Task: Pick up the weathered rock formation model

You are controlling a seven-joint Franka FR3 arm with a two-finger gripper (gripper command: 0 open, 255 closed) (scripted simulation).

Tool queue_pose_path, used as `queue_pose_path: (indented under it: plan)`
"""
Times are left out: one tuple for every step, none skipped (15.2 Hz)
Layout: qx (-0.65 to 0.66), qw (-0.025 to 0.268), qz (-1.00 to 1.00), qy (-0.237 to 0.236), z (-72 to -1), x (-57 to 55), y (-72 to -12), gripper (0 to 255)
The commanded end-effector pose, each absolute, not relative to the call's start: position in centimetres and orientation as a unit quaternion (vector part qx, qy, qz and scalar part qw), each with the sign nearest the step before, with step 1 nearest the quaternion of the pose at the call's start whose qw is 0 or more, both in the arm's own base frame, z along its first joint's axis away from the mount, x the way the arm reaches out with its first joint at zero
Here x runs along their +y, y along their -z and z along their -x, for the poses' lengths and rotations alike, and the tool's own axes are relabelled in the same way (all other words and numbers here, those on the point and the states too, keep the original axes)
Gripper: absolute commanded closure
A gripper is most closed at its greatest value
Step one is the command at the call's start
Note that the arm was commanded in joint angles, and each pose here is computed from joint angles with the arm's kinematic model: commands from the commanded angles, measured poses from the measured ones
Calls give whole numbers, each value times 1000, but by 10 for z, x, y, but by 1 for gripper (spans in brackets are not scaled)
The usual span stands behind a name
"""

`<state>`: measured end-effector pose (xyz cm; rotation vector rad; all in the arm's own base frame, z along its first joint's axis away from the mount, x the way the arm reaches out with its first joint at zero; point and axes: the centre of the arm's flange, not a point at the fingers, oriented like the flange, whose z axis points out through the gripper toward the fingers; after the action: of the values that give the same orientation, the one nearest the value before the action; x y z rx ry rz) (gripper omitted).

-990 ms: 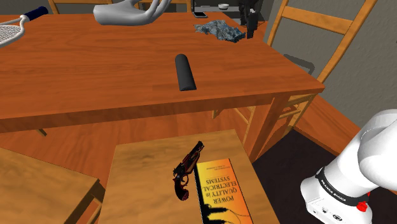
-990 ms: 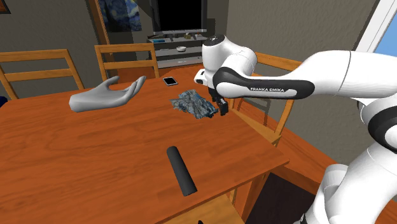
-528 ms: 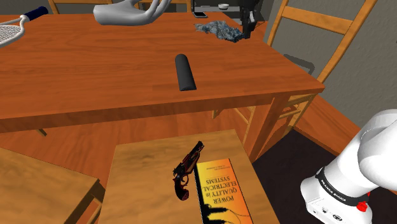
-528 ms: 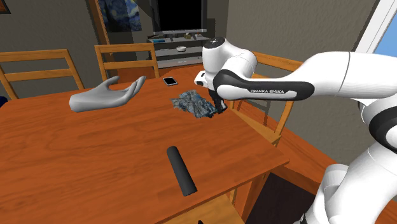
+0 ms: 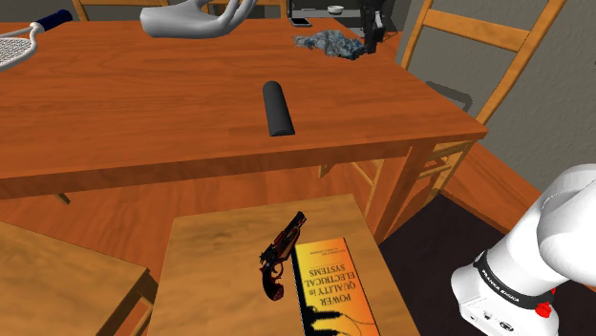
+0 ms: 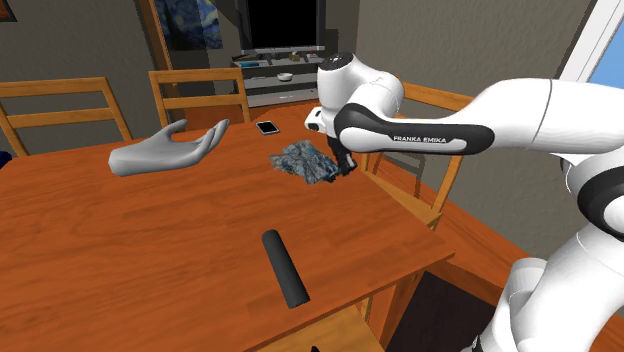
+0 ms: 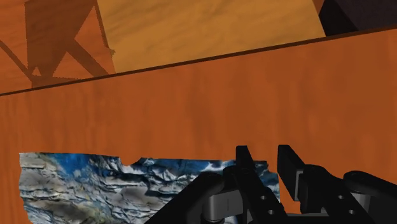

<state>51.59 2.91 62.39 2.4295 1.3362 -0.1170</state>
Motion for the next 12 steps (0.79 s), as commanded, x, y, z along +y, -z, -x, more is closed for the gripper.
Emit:
queue_pose_path:
  plan:
    - [473,182,-861,41,-516,29,-634,255]
    - [473,182,-861,41,-516,29,-639,255]
    - [473,182,-861,41,-516,29,-644,255]
    - [473,182,-861,41,-516,29,-650,255]
    - [473,182,-861,41,-516,29,-655,255]
    - [473,182,-861,41,-516,29,-660,255]
    - [473,182,-861,41,-516,29,-665,255]
    - [473,182,-861,41,-516,29,-671,255]
    - [473,182,-861,41,-516,29,-676,255]
    - [473,182,-861,41,-516,29,-681,255]
    - [473,182,-861,41,-516,29,-687,255]
    - [473,182,-861,41,-516,29,-692,255]
